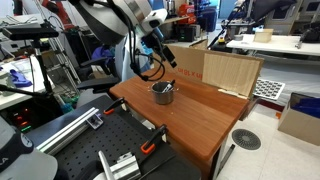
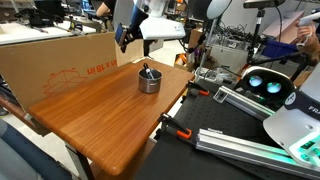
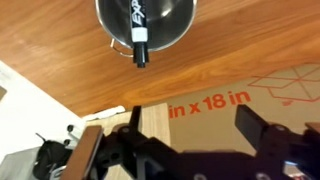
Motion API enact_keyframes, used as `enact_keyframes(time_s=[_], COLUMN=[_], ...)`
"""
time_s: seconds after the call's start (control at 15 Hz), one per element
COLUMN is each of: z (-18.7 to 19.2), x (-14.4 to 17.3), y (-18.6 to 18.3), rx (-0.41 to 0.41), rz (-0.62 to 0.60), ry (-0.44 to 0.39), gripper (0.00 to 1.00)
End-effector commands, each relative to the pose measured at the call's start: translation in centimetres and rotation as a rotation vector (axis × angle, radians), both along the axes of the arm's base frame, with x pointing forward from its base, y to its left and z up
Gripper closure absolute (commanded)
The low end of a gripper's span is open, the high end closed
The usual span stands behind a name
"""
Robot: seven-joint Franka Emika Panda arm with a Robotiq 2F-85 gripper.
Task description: Put the marker in the silver pot
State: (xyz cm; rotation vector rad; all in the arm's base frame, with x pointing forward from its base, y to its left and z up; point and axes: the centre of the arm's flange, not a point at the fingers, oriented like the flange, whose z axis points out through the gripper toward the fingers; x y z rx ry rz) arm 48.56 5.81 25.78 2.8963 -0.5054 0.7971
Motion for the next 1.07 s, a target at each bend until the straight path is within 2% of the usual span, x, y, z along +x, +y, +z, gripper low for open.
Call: enact_keyframes(time_s=[0.0, 0.07, 0.13, 0.33, 1.0], z=[3.7, 4.3, 1.7, 2.2, 2.2], x=[-2.0, -2.5, -1.7, -3.0, -3.0], y=[0.5, 0.8, 1.0, 1.4, 1.3], rx=[0.094, 0.114, 0.063, 0.089, 0.089], rz=[0.063, 0.083, 0.050, 0.070, 0.072], ry=[0.004, 0.007, -0.011, -0.004, -0.002], gripper=[0.00, 0.00, 0.00, 0.00, 0.00])
